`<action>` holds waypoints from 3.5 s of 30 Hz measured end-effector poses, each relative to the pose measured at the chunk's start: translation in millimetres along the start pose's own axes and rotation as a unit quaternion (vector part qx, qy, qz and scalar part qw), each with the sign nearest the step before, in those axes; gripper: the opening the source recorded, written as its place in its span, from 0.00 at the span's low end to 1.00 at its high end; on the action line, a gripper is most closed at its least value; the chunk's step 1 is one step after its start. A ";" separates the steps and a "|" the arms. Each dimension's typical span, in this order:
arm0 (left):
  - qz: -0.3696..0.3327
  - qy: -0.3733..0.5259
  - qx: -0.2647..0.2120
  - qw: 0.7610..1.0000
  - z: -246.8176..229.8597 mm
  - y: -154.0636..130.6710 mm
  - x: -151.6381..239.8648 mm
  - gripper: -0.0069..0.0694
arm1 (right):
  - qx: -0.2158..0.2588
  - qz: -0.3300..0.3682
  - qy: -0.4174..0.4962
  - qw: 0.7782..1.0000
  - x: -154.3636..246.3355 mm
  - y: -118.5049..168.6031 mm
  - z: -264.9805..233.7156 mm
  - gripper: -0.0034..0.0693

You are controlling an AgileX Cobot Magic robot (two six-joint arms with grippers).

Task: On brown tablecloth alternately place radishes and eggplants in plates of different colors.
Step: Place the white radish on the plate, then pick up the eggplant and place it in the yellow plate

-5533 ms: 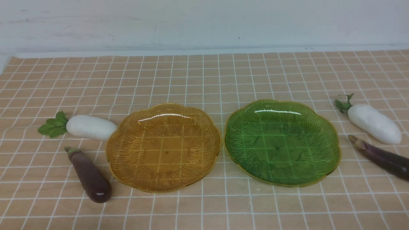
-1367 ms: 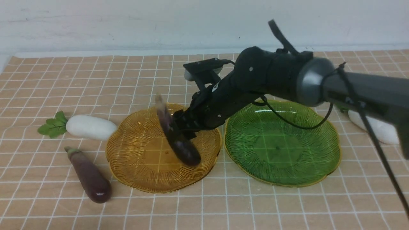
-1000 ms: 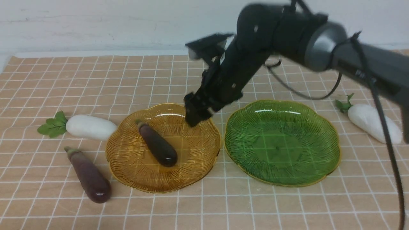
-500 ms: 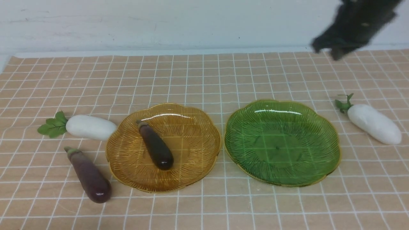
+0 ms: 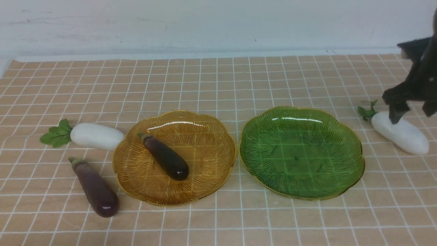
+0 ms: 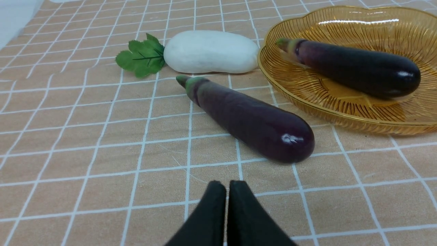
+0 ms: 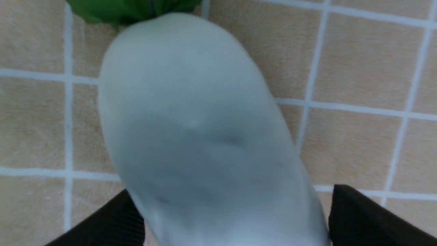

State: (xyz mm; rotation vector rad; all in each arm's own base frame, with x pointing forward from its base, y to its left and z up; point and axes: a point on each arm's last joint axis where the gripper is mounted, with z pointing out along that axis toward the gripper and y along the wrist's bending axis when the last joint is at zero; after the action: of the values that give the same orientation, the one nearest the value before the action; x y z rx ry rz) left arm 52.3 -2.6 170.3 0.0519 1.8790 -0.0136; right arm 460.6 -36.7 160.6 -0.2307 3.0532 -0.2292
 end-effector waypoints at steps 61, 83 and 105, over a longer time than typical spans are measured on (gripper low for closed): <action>-0.296 -0.009 0.102 0.950 -1.9 -17.2 -7.0 0.09 | -0.108 -0.070 -0.145 0.981 126.6 133.3 -188.8 0.34; -0.412 0.023 0.147 0.899 14.9 -23.7 -81.0 0.09 | -0.118 -0.073 -0.224 0.965 291.8 104.7 -208.0 0.03; -0.224 0.403 -0.085 0.883 185.0 5.5 -139.7 0.67 | -0.117 -0.076 -0.225 0.964 291.6 104.7 -207.9 0.03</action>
State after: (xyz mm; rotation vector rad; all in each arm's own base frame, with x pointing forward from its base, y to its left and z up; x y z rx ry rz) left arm 271.0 -7.7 247.3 -0.5849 2.6776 -0.1682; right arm 140.9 50.3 332.3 -0.4622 2.6034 0.1597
